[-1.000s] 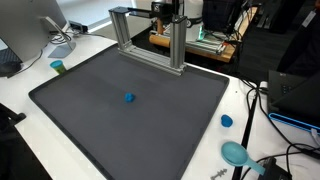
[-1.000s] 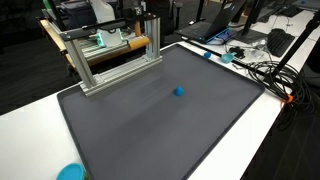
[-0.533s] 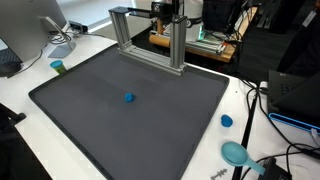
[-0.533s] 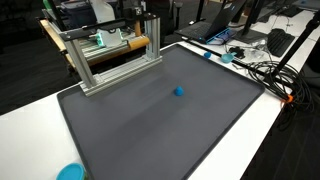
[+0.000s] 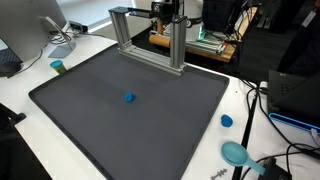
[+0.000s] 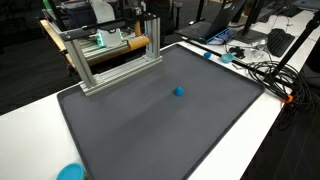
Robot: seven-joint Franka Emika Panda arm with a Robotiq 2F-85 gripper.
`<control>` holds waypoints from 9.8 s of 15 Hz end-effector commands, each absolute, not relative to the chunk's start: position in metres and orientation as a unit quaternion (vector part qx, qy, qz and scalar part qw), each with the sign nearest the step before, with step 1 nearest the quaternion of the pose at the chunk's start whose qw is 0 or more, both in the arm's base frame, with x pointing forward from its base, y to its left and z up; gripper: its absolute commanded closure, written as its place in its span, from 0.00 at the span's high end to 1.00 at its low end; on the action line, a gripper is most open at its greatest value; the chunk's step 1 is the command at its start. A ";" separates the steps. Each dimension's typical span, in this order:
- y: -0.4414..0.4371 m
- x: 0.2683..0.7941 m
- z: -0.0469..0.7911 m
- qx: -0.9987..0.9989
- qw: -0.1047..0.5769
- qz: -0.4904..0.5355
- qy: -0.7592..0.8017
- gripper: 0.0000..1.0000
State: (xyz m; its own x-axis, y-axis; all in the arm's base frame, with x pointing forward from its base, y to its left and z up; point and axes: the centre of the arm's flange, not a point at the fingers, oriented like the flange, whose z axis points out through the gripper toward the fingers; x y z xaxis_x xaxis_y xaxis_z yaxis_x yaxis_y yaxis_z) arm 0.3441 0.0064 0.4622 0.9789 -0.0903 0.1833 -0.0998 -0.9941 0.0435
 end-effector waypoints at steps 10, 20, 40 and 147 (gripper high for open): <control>0.004 0.341 0.444 0.997 0.014 0.068 -0.024 0.91; 0.010 0.341 0.430 0.998 0.019 0.051 -0.006 0.64; 0.012 0.346 0.429 0.995 0.034 0.016 0.089 0.51; 0.038 0.583 0.493 0.994 0.069 0.040 -0.076 0.47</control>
State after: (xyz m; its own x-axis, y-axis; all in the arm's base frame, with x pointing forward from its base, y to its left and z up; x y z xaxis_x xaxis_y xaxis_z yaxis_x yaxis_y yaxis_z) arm 0.5831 0.0373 0.4934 0.9853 -0.1454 0.0894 -0.1563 -0.9791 0.1301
